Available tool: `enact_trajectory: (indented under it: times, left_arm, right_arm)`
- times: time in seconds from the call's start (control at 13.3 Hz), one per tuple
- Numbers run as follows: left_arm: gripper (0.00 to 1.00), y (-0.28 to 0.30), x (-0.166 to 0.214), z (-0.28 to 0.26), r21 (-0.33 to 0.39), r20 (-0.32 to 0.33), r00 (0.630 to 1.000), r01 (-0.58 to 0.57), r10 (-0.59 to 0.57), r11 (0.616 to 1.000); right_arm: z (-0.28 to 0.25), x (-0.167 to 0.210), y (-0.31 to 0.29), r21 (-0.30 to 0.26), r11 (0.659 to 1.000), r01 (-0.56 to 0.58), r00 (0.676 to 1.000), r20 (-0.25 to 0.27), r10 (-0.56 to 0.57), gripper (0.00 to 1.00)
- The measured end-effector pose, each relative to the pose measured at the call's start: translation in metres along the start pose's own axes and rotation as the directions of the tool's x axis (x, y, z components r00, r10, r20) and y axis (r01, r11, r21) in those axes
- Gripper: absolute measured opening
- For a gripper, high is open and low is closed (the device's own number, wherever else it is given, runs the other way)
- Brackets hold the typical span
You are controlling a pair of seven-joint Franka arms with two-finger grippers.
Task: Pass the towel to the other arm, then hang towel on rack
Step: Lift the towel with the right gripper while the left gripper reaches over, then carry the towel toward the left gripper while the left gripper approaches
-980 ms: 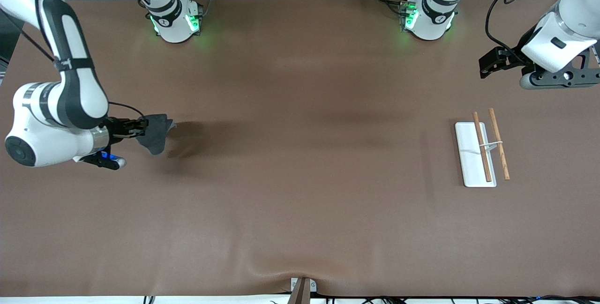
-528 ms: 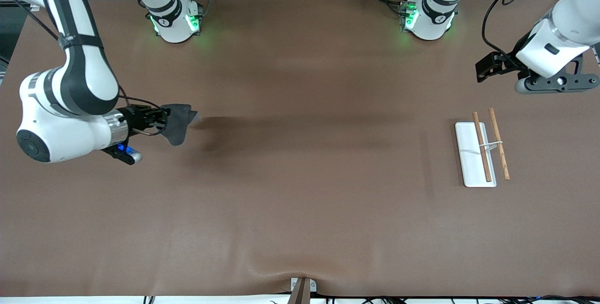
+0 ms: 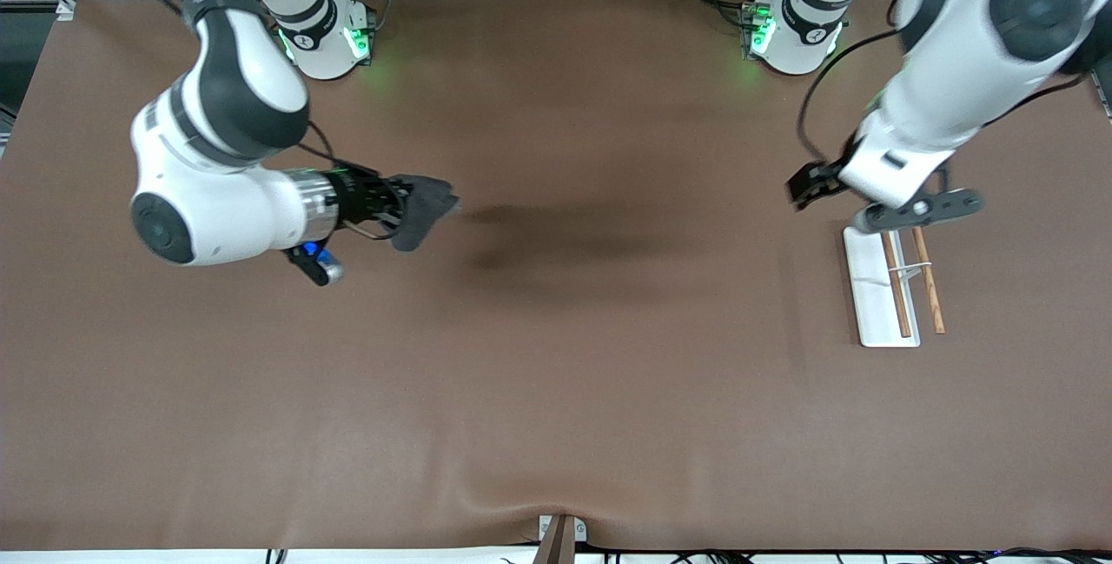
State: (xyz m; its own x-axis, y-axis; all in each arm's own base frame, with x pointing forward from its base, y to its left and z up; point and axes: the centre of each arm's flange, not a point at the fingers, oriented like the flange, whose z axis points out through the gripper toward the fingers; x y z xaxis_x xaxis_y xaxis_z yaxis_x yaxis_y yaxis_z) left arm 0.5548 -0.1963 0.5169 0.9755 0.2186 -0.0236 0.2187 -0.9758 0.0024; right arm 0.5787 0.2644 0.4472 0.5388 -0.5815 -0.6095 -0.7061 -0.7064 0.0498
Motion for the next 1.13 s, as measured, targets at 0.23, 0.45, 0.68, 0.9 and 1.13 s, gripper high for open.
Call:
enact_trajectory:
  times: [0.23,0.45,0.68,0.9,1.13]
  left_arm:
    - [1.00,0.048,0.005,0.044,-0.110,0.065,0.973,0.228,-0.222,0.967]
    - [1.00,0.089,0.004,0.076,-0.188,0.171,0.911,0.403,-0.374,0.896]
    - [1.00,0.122,0.001,0.107,-0.194,0.321,0.848,0.495,-0.422,0.847]
    - [1.00,0.137,0.004,0.140,-0.181,0.438,0.787,0.552,-0.436,0.814]
    - [1.00,0.151,0.001,0.141,-0.183,0.496,0.745,0.591,-0.445,0.786]
  right_arm:
    - [0.017,-0.038,-0.031,0.093,0.992,-0.088,0.996,0.002,0.088,0.02]
    - [0.030,-0.068,-0.055,0.193,0.965,-0.179,0.984,0.036,0.176,0.02]
    - [0.038,-0.089,-0.072,0.270,0.931,-0.247,0.969,0.076,0.235,0.02]
    - [0.049,-0.110,-0.088,0.344,0.881,-0.325,0.946,0.109,0.306,0.02]
    - [0.063,-0.128,-0.099,0.371,0.854,-0.364,0.931,0.127,0.342,0.02]
